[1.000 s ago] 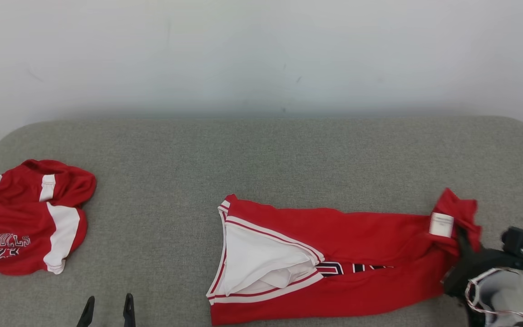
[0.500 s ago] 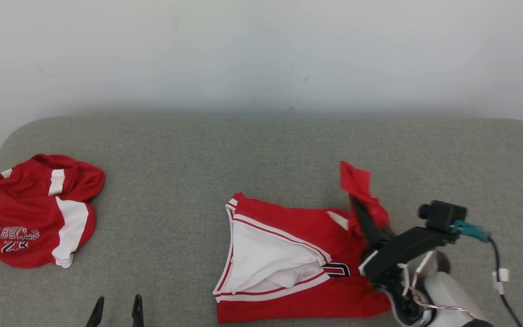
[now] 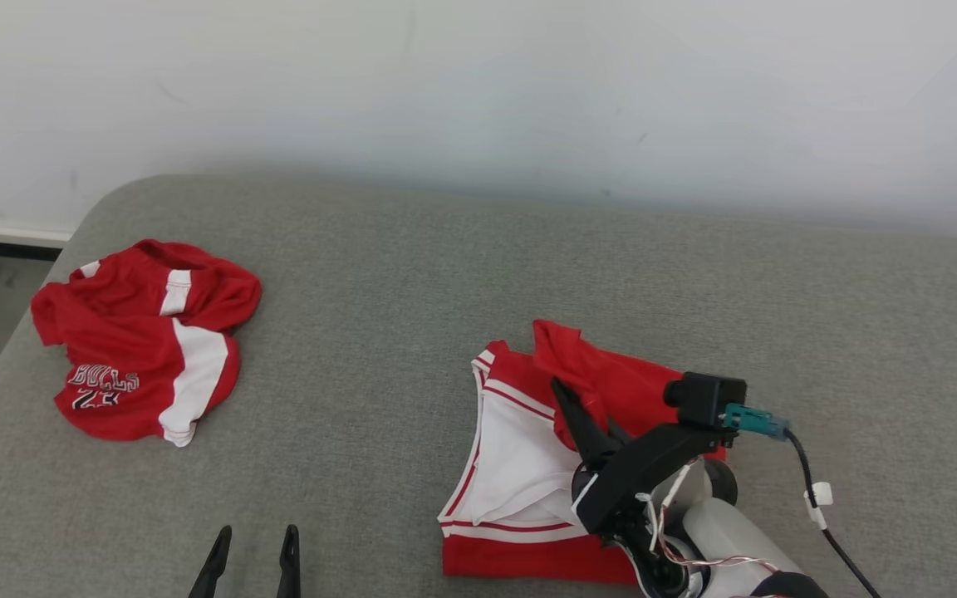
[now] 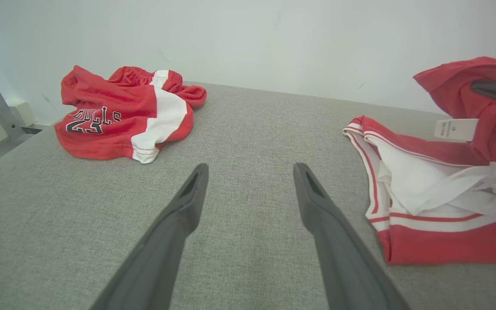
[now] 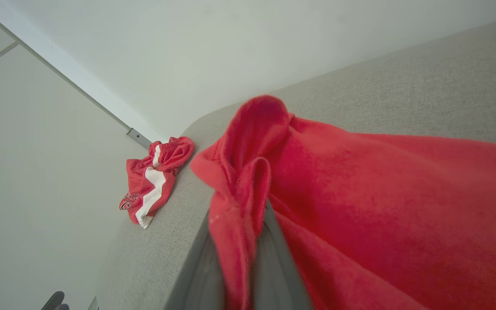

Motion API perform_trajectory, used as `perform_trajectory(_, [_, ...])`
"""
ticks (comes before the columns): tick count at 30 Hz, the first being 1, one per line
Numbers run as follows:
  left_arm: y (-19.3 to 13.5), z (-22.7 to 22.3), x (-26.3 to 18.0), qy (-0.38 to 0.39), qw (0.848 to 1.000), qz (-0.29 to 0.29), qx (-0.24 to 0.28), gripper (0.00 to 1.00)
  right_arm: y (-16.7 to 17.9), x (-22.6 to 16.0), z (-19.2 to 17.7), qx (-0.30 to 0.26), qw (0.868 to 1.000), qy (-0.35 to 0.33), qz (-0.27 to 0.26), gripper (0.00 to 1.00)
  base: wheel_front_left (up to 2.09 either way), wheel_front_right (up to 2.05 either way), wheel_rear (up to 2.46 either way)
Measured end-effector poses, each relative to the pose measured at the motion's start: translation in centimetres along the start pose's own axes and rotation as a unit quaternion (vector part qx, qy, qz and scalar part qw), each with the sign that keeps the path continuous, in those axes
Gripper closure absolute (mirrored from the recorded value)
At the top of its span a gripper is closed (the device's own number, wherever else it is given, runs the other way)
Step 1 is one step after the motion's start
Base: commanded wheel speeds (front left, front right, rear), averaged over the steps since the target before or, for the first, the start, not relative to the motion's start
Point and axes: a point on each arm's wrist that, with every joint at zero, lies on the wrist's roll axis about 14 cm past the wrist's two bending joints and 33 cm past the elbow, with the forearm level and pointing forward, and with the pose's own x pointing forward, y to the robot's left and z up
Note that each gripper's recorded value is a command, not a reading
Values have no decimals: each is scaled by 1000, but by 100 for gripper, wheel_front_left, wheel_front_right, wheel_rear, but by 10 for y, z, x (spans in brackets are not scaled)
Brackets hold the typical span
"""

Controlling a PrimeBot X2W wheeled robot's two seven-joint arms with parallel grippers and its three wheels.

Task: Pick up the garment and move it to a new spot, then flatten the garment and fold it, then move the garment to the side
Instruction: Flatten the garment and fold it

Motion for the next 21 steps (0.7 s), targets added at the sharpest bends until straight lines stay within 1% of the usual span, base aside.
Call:
perform_trajectory(4, [3, -1, -2, 2, 1000, 6, -1, 0, 6, 8, -24, -2, 1000, 28, 9, 100, 0, 0, 0])
perform_trajectory(8, [6, -3, -3, 5, 1000, 13, -3, 0, 3, 11, -45, -10, 999, 52, 6, 100, 0, 0, 0])
perform_trajectory(11, [9, -5, -4, 8, 1000, 18, -4, 0, 2, 12, -53, -10, 998, 58, 4, 100, 0, 0, 0])
perform_trajectory(21, [12, -1, 0, 2, 1000, 20, -4, 0, 0, 15, -51, -6, 999, 47, -1, 100, 0, 0, 0])
